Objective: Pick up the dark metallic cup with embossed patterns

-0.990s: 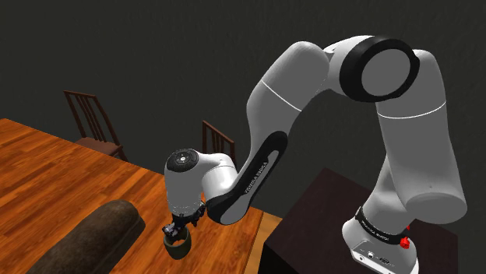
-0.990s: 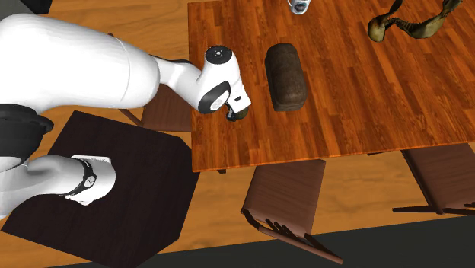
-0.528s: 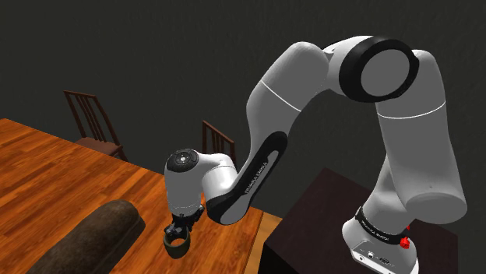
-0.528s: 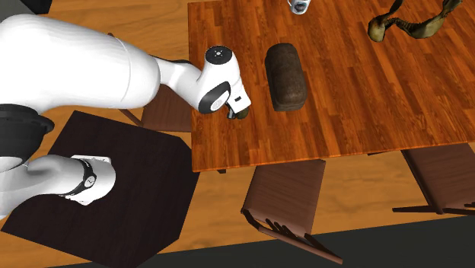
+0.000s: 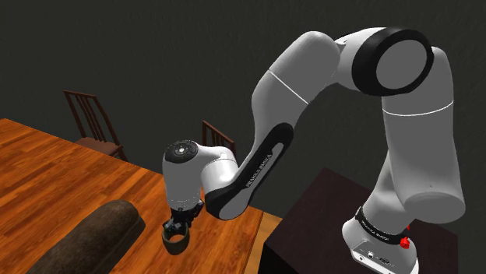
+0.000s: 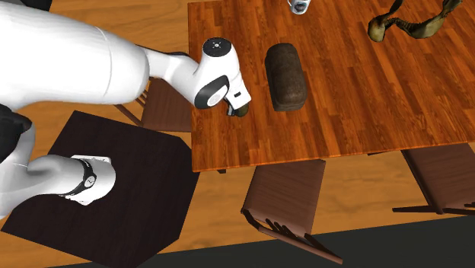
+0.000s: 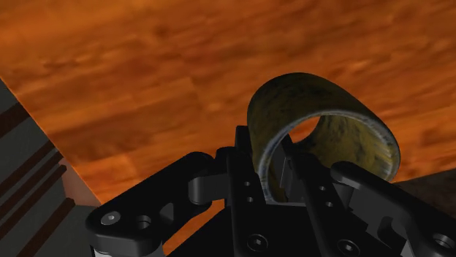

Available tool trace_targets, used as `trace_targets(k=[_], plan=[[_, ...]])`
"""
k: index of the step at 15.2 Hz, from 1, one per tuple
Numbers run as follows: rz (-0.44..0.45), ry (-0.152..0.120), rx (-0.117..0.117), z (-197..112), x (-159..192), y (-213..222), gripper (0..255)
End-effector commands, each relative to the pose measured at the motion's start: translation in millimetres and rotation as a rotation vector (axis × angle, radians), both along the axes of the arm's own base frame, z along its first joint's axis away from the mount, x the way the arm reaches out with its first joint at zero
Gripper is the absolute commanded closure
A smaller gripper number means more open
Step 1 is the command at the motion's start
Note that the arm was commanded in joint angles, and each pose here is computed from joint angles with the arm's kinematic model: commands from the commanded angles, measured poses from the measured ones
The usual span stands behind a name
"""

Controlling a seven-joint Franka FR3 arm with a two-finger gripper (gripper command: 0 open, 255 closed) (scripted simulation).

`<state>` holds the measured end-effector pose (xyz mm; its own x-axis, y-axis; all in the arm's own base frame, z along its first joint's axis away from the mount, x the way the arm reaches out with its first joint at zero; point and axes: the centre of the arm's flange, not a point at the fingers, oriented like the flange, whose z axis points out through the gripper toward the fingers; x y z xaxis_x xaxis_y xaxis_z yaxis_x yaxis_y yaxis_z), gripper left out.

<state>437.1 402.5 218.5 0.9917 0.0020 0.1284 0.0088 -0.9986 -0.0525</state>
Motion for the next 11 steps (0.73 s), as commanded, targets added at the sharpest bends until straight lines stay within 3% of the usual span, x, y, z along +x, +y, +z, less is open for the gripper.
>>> trace_targets(k=[1, 11], plan=[[0.0, 0.0, 0.0, 10.6, 1.4, 0.8, 255], [0.0, 0.0, 0.0, 53.6, 1.4, 0.8, 255]])
